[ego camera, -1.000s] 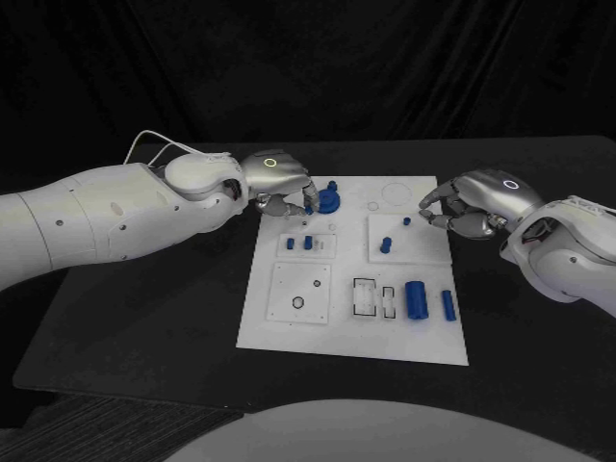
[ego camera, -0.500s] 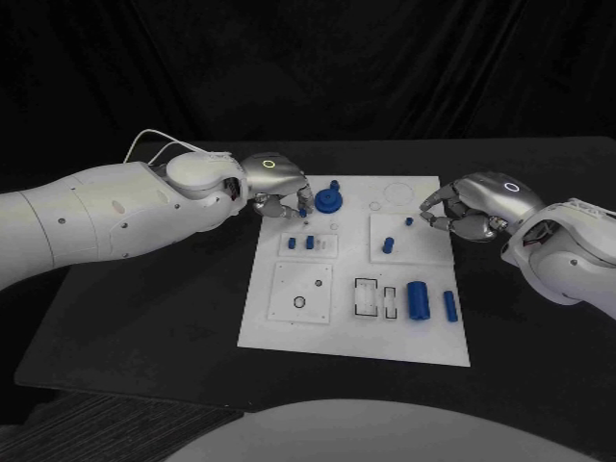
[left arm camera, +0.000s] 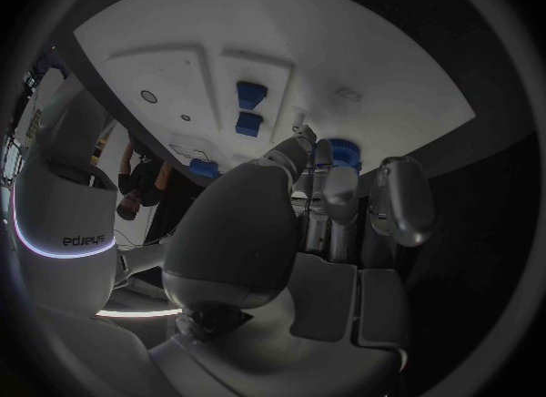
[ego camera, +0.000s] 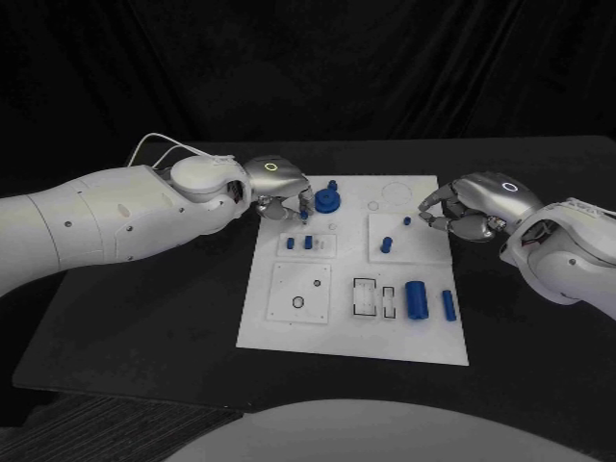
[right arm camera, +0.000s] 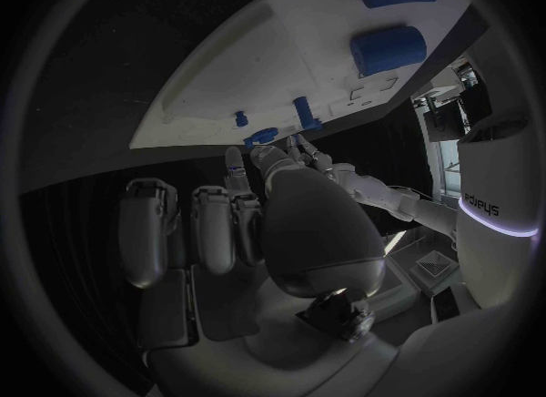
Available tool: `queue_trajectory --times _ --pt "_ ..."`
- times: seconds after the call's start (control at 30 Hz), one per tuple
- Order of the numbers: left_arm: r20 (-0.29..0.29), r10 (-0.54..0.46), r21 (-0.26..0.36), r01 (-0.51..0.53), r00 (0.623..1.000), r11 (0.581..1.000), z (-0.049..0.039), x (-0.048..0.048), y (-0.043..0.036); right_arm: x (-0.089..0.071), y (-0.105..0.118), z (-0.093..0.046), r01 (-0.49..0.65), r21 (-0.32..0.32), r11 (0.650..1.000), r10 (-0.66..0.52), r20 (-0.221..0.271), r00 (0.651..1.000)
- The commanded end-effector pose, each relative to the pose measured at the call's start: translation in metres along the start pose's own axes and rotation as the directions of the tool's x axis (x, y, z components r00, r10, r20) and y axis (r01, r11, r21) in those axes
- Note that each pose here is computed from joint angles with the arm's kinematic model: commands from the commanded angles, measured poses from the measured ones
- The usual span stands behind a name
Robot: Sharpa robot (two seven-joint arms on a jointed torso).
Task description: Assemble the parts on the task board
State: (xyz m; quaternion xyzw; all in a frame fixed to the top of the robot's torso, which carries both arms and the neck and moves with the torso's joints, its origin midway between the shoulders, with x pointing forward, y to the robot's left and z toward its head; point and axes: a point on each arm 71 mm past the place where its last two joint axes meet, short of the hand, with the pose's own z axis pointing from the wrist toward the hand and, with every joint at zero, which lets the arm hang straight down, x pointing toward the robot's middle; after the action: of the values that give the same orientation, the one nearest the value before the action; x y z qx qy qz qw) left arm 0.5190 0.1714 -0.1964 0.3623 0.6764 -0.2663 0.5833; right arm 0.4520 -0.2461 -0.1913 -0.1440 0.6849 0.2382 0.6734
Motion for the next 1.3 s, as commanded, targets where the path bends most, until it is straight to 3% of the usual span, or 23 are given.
queue_trajectory --times 0.03,0.63,1.3 --pt "0.001 -0.002 0.006 0.002 1.0 1.0 0.0017 0.0005 -0.0026 0.0008 -0.0001 -0.0007 0.001 0.01 1.0 -0.001 -0.003 1.0" --pt "-0.022 -0.015 0.015 0.015 1.0 1.0 0.0008 0.0051 -0.0061 0.0012 0.0 0.0001 0.001 0.012 1.0 -0.001 -0.007 1.0" --pt "0.024 -0.006 0.0 0.006 1.0 1.0 -0.0051 0.003 -0.0044 0.0016 -0.0004 0.0004 0.002 0.014 1.0 -0.002 -0.009 1.0"
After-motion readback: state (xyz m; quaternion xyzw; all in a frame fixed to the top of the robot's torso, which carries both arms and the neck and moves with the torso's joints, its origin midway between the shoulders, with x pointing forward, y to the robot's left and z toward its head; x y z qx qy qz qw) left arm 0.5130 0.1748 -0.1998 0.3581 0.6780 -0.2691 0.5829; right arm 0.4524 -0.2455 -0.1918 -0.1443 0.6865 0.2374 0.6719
